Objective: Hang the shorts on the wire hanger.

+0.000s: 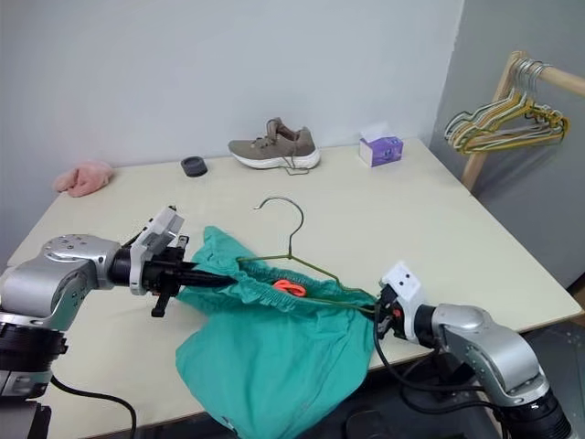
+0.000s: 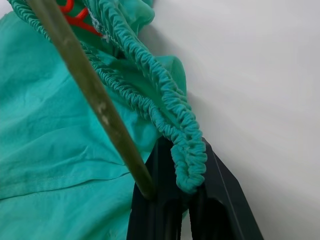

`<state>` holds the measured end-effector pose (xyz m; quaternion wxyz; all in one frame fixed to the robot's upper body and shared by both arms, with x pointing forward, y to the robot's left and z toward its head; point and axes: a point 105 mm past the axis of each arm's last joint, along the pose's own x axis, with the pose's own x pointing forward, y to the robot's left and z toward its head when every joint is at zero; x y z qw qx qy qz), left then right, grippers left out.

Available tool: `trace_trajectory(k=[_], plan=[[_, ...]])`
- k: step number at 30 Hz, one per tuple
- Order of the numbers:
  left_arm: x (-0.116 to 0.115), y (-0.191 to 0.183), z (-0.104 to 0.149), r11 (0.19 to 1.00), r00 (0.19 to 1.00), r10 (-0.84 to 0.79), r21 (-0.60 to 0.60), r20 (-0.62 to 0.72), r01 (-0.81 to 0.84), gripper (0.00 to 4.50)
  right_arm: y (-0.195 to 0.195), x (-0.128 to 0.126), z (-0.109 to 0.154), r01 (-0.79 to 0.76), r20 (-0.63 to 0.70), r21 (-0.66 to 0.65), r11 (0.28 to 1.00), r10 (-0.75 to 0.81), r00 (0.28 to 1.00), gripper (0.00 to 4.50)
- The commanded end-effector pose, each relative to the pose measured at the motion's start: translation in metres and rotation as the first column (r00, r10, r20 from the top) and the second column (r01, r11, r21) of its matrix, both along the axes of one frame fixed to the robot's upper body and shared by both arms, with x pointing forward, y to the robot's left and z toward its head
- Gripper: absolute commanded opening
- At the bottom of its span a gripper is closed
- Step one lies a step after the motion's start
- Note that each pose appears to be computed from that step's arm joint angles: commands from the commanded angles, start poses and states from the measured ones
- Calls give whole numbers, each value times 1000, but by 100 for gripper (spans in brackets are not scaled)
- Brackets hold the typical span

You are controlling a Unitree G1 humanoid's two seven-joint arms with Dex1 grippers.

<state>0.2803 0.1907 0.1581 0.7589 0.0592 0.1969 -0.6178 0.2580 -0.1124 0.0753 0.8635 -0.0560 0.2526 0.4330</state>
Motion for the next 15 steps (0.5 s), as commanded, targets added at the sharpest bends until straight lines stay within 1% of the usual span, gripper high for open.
trace_trajectory(k=[1,3,5,7,13,15], plan=[[-4,1,14,1000,999,-22,2,40,22,0,4,-3,9,-49,39,18,999,48,998,1],[-7,4,6,998,998,-37,55,50,34,0,2,-4,8,-63,47,-15,998,63,997,1],[-11,8,-8,985,994,-76,157,73,64,0,0,-3,7,-63,58,-43,997,66,996,1],[-15,11,-19,972,991,-110,216,80,90,0,2,-2,8,-67,61,-43,997,69,996,1],[-13,14,-39,960,987,-109,272,118,74,0,6,-6,7,-113,53,-73,991,117,992,1],[-9,10,-43,965,986,-87,259,142,48,0,8,-8,6,-131,42,-83,988,135,990,1]])
